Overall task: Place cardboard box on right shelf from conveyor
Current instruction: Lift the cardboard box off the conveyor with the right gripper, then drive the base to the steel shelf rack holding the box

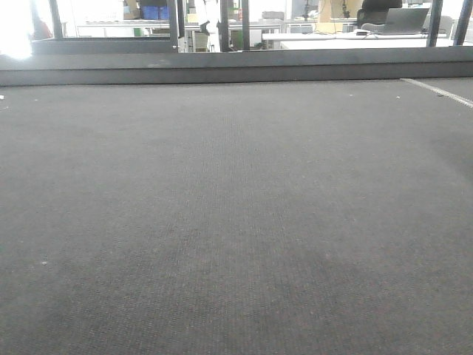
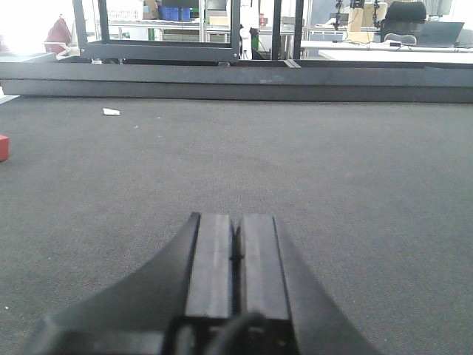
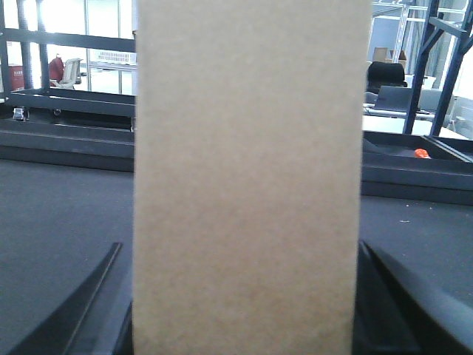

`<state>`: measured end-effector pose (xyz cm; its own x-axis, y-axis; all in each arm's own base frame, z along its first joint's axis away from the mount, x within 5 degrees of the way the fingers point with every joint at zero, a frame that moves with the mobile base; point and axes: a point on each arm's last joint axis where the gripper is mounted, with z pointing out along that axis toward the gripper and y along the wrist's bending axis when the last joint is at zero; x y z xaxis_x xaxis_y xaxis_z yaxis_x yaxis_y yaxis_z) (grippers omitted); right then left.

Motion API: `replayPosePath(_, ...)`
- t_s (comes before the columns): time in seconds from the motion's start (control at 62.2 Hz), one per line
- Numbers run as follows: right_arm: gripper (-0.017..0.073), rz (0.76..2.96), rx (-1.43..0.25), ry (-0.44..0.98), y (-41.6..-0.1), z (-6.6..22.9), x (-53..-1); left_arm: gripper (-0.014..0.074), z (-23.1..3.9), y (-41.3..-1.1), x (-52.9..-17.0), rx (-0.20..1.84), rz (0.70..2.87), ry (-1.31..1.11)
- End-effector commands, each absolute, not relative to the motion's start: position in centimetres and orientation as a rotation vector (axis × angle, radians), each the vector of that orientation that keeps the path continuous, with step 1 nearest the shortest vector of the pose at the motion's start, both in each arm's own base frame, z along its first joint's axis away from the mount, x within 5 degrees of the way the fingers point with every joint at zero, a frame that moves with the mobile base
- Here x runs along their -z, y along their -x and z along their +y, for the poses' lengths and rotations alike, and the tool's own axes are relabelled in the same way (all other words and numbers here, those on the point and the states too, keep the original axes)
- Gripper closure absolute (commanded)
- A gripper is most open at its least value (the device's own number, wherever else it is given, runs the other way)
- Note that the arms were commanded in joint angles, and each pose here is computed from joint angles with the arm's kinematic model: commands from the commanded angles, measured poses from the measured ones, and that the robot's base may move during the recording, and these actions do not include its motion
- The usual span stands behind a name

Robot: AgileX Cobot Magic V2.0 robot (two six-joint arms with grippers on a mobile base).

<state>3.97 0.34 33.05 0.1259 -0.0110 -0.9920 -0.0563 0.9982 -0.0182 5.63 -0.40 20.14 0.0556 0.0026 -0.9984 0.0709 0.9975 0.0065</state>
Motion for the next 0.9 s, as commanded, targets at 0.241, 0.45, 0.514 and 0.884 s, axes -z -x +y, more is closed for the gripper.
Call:
replayPosePath(0.241,0.0474,1.32,-0.022,0.042,-3.63,0.23,-34.89,0.071,-0.37,-5.54,-20.75,0.057,1.428,-0.048)
replayPosePath(0.45,0.0474,1.32,-0.022,0.042,-3.63,0.23,-34.89,0.071,-0.37,-5.54,-20.75,0.057,1.428,-0.048)
replayPosePath(0.514,0.0474,1.32,-0.022,0.042,-3.63,0.23,-34.89,0.071,-0.37,-5.54,-20.75,0.057,1.428,-0.048)
replayPosePath(0.884,0.0474,1.32,-0.022,0.042,-3.63,0.23,-34.89,0.071,-0.37,-5.54,-20.75,0.057,1.428,-0.048)
